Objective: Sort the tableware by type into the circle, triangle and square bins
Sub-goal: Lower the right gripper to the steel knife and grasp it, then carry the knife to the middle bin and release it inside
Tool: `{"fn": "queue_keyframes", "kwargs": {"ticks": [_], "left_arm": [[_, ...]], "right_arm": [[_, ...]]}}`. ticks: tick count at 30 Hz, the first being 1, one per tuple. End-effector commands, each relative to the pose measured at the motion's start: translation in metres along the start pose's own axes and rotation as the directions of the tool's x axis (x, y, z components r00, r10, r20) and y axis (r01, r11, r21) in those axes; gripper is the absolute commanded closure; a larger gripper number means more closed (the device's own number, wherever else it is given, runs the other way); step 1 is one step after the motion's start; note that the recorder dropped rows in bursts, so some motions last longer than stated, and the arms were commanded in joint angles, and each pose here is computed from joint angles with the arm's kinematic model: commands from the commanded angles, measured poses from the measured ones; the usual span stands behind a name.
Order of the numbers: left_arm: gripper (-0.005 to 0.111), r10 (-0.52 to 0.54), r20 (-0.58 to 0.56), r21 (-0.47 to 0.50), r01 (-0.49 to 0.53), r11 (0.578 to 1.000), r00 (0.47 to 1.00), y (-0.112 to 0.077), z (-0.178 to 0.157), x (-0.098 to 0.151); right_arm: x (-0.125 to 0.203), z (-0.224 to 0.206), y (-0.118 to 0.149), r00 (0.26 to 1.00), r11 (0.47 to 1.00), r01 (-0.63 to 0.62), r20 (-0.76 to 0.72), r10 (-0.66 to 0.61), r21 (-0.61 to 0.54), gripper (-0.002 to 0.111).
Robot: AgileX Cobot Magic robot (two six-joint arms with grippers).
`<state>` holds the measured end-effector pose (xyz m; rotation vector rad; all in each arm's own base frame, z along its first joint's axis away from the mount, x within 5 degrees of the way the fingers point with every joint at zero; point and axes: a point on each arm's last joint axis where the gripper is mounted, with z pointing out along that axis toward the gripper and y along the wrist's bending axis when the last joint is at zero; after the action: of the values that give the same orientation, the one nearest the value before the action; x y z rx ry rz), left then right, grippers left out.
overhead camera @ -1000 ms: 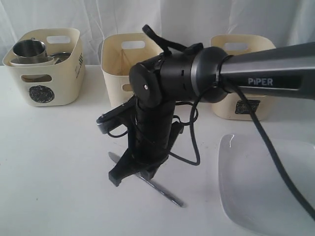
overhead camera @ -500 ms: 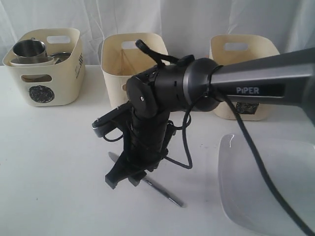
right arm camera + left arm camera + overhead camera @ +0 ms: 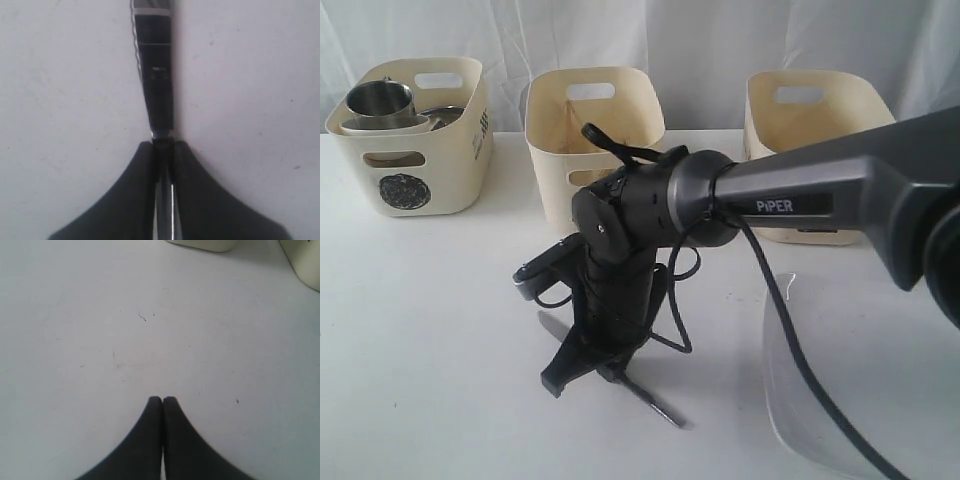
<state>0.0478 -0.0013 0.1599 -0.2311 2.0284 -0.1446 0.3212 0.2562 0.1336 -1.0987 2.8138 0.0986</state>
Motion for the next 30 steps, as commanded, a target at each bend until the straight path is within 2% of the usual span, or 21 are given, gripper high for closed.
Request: {"fn": "queue_keyframes", "kwargs": {"ticks": [1, 5, 11, 13, 16, 19, 23, 27, 30], "left_arm": [[0.107, 0.004, -0.050, -0.001, -0.004, 1.000, 0.999, 0.001, 0.001, 0.006], [0.107, 0.004, -0.050, -0.001, -0.004, 1.000, 0.999, 0.001, 0.001, 0.006], [0.107, 0.004, -0.050, -0.001, -0.004, 1.000, 0.999, 0.001, 0.001, 0.006], [0.107, 0.004, -0.050, -0.001, -0.004, 1.000, 0.999, 0.001, 0.001, 0.006], [0.107, 0.004, -0.050, -0.001, -0.004, 1.000, 0.999, 0.001, 0.001, 0.006], [0.107, 0.005, -0.051, 0.000, -0.005, 1.000, 0.999, 0.001, 0.001, 0.006], [0.107, 0.005, -0.051, 0.000, -0.005, 1.000, 0.999, 0.001, 0.001, 0.006], [0.107, 0.005, -0.051, 0.000, -0.005, 1.000, 0.999, 0.001, 0.001, 0.006], [0.107, 0.005, -0.051, 0.000, -0.005, 1.000, 0.999, 0.001, 0.001, 0.006]], "right_arm": [[-0.002, -0.006, 0.001, 0.999, 1.000, 0.005, -0.038, -0.006, -0.014, 0.108], [-0.023, -0.070, -0.002, 0.987, 1.000, 0.024, 0.161, -0.025, 0.005, 0.108], [-0.025, -0.082, -0.008, 0.983, 1.000, 0.006, 0.182, -0.006, 0.001, 0.108], [-0.026, -0.094, -0.011, 0.977, 0.999, -0.024, 0.212, 0.032, -0.041, 0.108], [-0.031, -0.124, -0.023, 0.943, 0.981, -0.042, 0.316, 0.100, -0.188, 0.108], [-0.034, -0.158, -0.056, 0.873, 0.942, -0.072, 0.437, 0.219, -0.329, 0.108], [-0.028, -0.181, -0.106, 0.753, 0.868, -0.102, 0.533, 0.387, -0.486, 0.108], [-0.023, -0.189, -0.145, 0.627, 0.822, -0.090, 0.609, 0.485, -0.562, 0.108], [-0.027, -0.190, -0.166, 0.496, 0.793, -0.086, 0.665, 0.559, -0.603, 0.108]]}}
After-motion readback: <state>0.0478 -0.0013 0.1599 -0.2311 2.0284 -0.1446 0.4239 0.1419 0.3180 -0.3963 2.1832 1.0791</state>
